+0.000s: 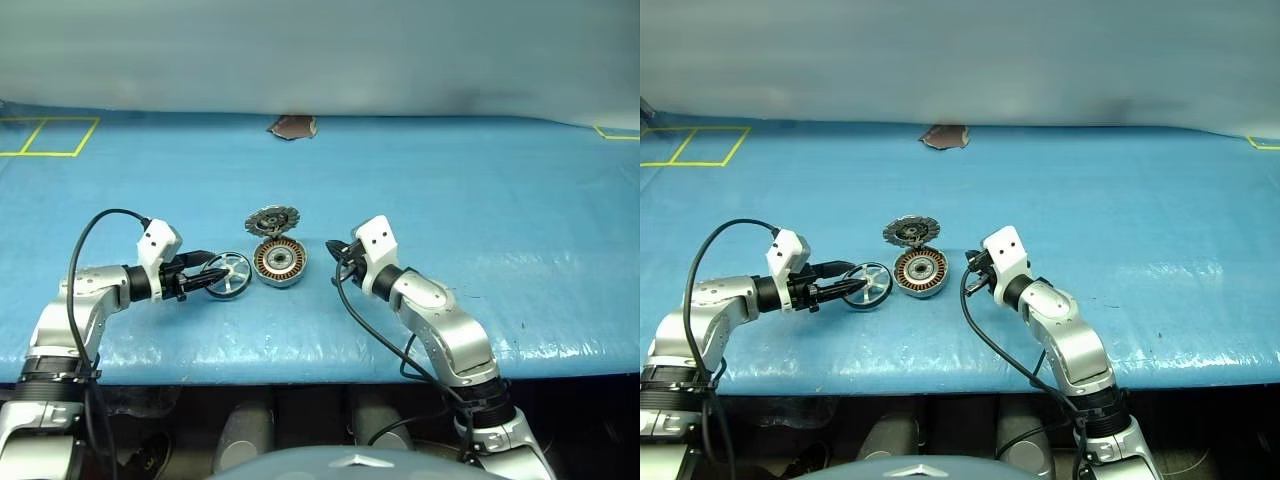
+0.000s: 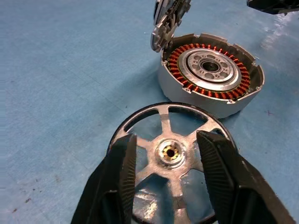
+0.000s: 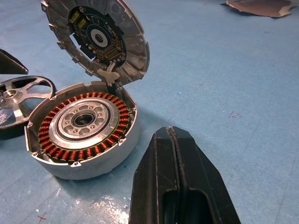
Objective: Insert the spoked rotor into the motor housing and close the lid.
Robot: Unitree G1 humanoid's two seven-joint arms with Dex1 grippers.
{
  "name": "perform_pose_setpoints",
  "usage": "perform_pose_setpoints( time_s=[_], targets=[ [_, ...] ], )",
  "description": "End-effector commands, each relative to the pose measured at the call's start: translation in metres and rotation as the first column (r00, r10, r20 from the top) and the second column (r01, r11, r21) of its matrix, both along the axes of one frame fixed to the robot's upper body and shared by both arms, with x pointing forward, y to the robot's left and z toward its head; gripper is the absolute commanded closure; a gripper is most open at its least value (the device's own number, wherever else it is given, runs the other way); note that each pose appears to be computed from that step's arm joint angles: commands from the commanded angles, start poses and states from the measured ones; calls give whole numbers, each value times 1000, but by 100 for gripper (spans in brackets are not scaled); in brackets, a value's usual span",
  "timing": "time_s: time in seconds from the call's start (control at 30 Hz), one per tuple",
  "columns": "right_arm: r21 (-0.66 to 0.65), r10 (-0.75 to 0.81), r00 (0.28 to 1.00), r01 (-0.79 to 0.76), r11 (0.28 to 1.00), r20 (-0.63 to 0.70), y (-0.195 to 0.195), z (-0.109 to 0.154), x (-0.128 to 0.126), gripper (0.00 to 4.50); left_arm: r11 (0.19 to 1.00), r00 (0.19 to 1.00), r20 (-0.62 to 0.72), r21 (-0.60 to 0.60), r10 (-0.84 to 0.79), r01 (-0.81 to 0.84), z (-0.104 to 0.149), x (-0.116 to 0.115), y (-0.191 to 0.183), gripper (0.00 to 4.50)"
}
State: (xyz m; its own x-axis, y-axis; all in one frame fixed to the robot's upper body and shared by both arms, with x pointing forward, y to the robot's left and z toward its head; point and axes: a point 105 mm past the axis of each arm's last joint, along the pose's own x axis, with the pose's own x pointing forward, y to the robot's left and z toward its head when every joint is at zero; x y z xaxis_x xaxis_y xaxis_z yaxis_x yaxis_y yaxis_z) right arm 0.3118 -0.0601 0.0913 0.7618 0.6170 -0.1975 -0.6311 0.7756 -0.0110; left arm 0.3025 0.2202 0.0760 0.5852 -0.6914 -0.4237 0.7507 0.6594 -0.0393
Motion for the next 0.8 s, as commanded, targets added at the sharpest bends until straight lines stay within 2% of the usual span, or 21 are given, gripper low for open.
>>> perform_pose_setpoints(
  time_s=[0.03,0.2,0.33,0.8],
  targets=[
    [16,11,999,-12,1000,46,3,11,-1,450,1000,999,36,24,-18,17,12,1,0,156],
    [17,10,999,-11,1000,48,3,11,-1,450,999,999,33,38,-35,34,17,-2,2,156],
    [20,12,999,-13,1000,47,4,11,-1,450,996,999,-5,80,-46,47,8,-7,5,156],
    [22,7,999,-8,1000,44,4,10,-1,450,995,996,-88,103,20,-11,-15,-11,12,156]
  ],
)
